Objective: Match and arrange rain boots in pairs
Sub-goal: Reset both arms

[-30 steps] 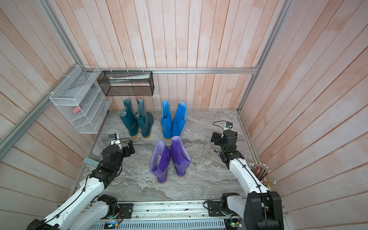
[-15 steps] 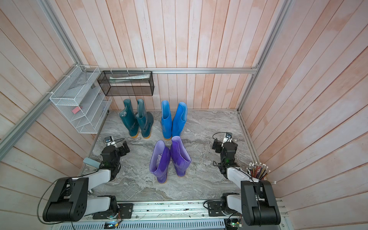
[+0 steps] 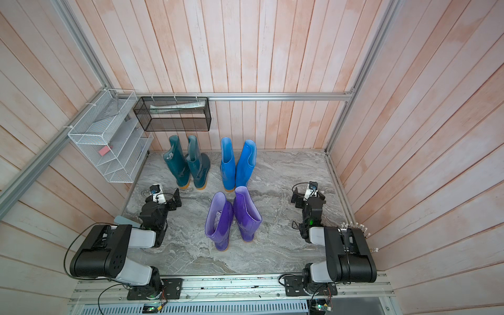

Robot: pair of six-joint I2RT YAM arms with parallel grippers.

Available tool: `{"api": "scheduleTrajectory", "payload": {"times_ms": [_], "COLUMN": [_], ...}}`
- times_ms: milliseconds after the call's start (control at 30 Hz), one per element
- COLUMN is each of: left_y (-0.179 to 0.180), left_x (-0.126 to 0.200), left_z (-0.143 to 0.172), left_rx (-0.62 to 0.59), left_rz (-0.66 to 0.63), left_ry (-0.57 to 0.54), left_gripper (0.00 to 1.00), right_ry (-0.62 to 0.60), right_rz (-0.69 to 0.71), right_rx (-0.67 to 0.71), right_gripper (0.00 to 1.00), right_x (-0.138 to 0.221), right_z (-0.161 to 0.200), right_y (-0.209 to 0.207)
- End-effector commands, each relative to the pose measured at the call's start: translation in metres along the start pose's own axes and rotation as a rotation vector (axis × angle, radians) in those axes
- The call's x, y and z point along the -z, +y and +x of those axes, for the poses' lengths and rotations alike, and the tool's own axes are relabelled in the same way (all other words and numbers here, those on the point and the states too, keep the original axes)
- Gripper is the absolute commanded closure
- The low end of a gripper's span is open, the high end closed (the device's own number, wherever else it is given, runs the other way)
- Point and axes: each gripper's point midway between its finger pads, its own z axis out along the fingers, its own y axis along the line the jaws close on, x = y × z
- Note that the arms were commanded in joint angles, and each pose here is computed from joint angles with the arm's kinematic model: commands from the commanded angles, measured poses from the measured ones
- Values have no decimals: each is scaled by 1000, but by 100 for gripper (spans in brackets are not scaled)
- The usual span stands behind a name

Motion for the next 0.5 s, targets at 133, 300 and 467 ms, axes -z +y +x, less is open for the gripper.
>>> {"api": "scheduleTrajectory", "payload": {"times_ms": [133,300,467], "left_y": [1,4,5], "left_x": [4,-2,-4], "left_z": [-11,-9,-9], "left_rx": [-12,-8,-8], "left_rz": [3,-16,-23], "left_ry": [-72,-47,-43], "left_gripper": [0,0,0], "right_ry": [-108,-117,-134], "right_rz": [-45,-66,-76], "right_rx": [12,10,14], "right_gripper": [2,2,2], "right_x": [4,8,10], "right_z": [-9,-3,-5], "right_y": [1,3,4]}}
